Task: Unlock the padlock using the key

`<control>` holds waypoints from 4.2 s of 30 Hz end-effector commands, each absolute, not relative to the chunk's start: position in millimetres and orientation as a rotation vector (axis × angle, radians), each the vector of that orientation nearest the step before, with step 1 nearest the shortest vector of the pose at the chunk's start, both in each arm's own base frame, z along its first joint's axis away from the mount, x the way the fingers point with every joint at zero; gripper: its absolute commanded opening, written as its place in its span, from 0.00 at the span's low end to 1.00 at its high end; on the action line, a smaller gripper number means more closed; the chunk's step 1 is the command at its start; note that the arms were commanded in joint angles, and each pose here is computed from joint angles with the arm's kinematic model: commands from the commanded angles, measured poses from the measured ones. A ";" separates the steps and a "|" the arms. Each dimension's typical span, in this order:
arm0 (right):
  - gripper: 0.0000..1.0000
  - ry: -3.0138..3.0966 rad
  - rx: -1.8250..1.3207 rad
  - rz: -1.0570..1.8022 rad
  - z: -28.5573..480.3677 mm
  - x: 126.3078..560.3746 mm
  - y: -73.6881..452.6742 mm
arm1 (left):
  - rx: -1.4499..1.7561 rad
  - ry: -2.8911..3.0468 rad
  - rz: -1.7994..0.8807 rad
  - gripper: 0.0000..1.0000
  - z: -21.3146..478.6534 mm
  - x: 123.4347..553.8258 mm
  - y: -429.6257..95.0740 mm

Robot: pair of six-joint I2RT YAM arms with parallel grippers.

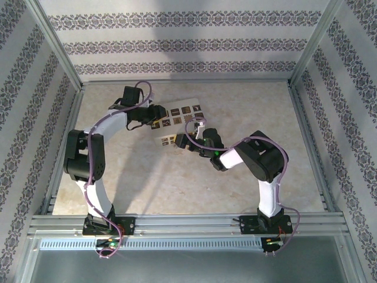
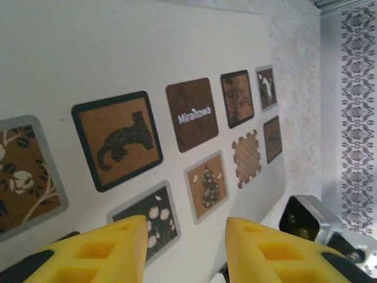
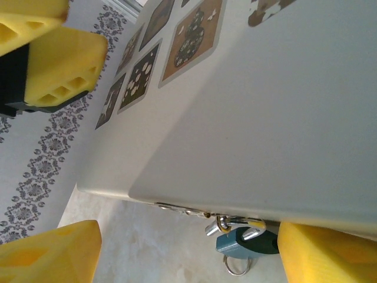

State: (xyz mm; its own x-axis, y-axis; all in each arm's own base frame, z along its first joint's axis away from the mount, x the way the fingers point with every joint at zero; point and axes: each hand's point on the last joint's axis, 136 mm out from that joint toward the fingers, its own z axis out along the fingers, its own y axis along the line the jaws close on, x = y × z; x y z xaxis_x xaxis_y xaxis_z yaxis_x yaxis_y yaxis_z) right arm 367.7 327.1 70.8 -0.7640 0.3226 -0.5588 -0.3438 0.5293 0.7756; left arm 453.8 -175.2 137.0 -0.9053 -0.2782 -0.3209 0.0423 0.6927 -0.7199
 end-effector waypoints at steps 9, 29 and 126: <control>0.76 2.029 -0.077 1.339 80.0 375.0 339.8 | -0.146 2.558 -1.025 0.37 119.1 455.9 -179.6; 0.50 1.951 -0.155 1.434 87.5 364.5 348.8 | -0.157 2.580 -1.003 0.36 106.6 454.5 -178.3; 0.03 2.033 -0.100 0.906 177.3 337.3 228.5 | -0.079 2.206 -0.737 0.77 219.7 381.6 -135.1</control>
